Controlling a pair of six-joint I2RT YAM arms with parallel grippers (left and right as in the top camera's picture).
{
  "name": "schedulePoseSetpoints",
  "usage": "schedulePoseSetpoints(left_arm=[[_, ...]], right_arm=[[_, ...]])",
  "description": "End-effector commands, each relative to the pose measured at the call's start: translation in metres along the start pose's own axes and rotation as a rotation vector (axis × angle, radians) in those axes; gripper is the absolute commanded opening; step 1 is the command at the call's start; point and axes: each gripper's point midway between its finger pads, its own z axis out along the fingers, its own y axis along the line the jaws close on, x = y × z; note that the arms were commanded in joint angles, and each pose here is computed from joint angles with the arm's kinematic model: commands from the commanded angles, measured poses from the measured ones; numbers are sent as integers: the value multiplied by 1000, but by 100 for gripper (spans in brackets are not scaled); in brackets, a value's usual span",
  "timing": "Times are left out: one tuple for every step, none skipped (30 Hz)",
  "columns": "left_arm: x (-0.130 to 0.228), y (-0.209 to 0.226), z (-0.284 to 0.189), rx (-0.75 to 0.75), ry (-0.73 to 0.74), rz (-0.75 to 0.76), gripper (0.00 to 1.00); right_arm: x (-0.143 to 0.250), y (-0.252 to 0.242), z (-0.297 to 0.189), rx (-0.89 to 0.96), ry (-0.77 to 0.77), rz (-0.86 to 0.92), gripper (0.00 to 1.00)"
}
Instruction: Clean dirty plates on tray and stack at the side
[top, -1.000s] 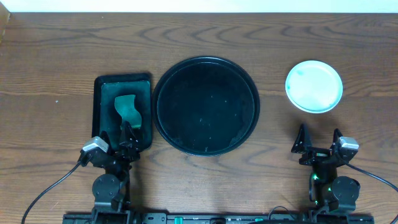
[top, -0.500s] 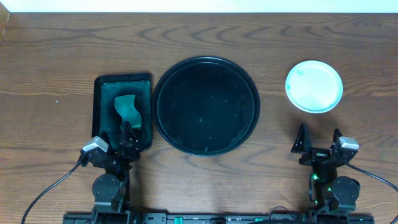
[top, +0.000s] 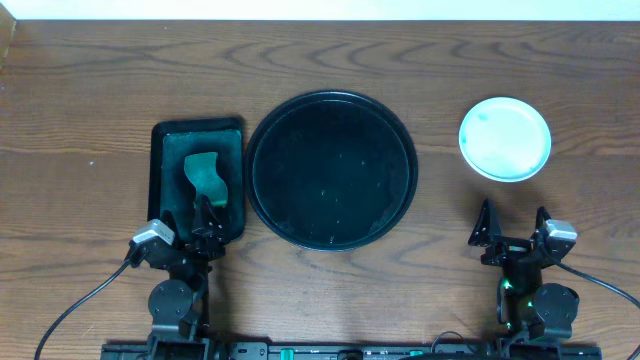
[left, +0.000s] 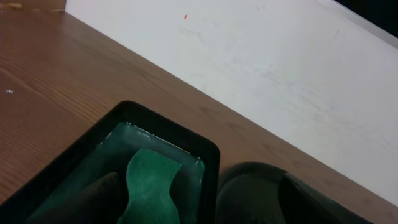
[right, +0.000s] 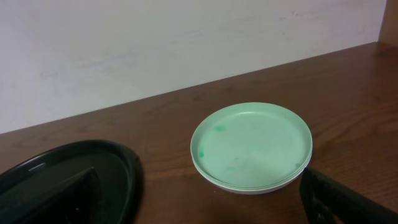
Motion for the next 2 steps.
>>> schedulePoseSetpoints(left_arm=[[12, 11, 0, -45, 35, 18, 81], [12, 11, 0, -45, 35, 18, 81]], right_arm=[[1, 0, 0, -4, 0, -16, 99], [1, 0, 0, -4, 0, -16, 99]])
